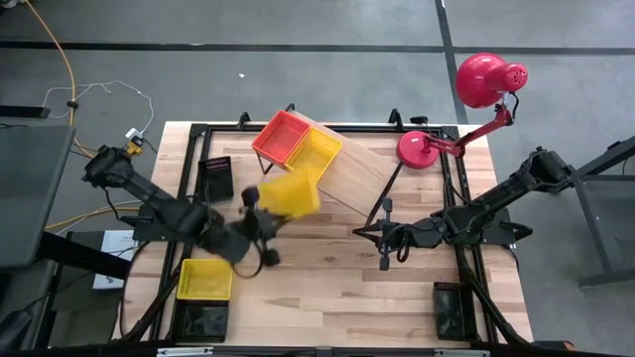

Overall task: Stack baskets on shelf by color
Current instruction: Stack the top yellow bin on top of the yellow bin on the shelf

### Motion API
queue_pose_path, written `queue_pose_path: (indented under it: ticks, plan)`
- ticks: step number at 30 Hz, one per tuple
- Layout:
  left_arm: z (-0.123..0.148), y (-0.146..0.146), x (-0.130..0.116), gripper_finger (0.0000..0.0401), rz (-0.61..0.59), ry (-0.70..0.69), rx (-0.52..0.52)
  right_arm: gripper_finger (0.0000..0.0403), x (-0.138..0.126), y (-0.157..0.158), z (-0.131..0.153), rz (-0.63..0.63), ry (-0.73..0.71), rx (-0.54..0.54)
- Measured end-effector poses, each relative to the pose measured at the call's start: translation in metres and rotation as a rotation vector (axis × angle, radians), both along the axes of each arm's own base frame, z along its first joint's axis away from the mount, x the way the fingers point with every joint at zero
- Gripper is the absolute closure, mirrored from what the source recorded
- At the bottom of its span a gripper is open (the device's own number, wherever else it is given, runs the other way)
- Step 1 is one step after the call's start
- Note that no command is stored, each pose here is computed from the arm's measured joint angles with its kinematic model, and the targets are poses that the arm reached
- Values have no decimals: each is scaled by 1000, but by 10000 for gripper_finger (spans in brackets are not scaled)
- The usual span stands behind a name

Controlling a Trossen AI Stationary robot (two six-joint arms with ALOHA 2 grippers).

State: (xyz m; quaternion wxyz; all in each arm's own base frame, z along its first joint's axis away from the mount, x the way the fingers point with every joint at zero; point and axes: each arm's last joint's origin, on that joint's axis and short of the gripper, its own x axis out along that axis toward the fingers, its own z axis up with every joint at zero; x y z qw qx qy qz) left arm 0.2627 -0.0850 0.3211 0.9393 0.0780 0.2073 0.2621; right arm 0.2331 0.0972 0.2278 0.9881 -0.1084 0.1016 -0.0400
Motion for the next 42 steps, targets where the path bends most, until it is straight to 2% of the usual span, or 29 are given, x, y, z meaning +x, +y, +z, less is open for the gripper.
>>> queue_pose_path:
  ticks: [3,6,11,14,21,24,27,42]
  plan:
    - [35,29,15,401,59,-60,-36,403,0,0,0,-1,-1,5]
    - [60,62,28,401,167,-61,-66,403,0,0,0,-1,0,7]
    - [73,103,48,401,313,-29,-182,403,0,0,-1,6,6,21]
    - [67,109,65,401,341,2,-206,403,0,0,-1,18,9,23]
    - [54,110,99,401,424,76,-187,403,0,1,-1,34,16,52]
    - [45,111,104,401,492,133,-175,403,0,1,-2,34,20,52]
    - [41,112,107,401,539,134,-157,403,0,1,-2,34,26,49]
    - [14,113,131,401,582,101,-188,403,-1,1,-4,33,42,38]
